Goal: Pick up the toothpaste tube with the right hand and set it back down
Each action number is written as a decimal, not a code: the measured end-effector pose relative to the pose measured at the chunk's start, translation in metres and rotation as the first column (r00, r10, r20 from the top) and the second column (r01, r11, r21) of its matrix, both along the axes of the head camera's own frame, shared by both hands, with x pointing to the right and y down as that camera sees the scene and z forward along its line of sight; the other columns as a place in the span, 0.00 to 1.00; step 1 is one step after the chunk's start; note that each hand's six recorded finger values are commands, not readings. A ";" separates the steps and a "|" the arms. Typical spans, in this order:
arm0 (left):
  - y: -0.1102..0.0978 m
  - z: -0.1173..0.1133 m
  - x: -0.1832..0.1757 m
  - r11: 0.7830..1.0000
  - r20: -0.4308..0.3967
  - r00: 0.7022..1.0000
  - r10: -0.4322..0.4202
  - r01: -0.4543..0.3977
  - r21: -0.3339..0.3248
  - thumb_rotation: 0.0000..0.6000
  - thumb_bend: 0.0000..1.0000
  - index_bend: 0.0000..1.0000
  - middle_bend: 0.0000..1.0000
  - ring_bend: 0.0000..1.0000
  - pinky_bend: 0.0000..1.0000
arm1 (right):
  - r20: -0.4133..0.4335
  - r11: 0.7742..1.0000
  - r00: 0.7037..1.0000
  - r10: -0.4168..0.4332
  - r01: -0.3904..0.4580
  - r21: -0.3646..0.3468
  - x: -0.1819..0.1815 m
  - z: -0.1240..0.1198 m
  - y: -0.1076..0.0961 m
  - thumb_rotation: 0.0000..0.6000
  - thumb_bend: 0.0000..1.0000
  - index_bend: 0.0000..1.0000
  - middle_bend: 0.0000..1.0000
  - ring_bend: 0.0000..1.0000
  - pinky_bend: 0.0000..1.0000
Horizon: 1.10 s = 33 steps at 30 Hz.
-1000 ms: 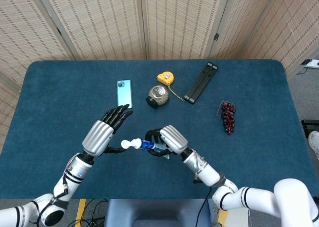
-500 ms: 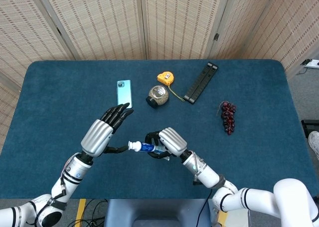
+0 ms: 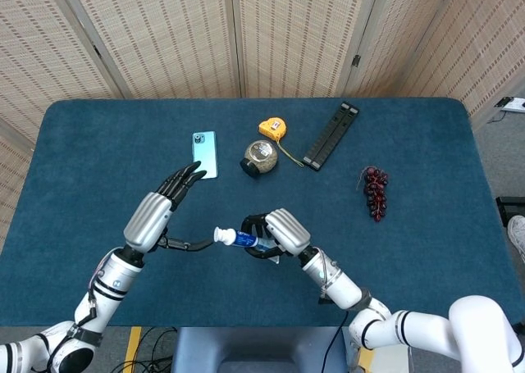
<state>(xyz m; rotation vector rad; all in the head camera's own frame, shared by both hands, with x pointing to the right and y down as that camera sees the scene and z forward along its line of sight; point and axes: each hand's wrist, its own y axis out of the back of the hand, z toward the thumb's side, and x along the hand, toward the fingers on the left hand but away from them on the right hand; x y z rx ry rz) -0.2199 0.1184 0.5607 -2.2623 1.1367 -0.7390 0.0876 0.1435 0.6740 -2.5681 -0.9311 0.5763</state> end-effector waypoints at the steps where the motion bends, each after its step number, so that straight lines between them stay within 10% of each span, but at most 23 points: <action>1: 0.000 0.000 0.000 1.000 -0.023 1.000 -0.004 0.003 -0.016 0.00 0.01 0.04 0.02 0.02 0.14 | 0.007 1.000 1.000 -0.001 0.001 0.001 -0.003 -0.002 0.000 1.00 0.57 0.70 0.67 0.61 0.65; 33: 0.015 0.015 0.035 0.987 0.028 0.987 0.159 -0.160 0.036 0.00 0.00 0.00 0.02 0.01 0.14 | 0.111 0.998 0.994 0.017 -0.011 -0.055 -0.058 -0.024 0.003 1.00 0.60 0.71 0.68 0.61 0.65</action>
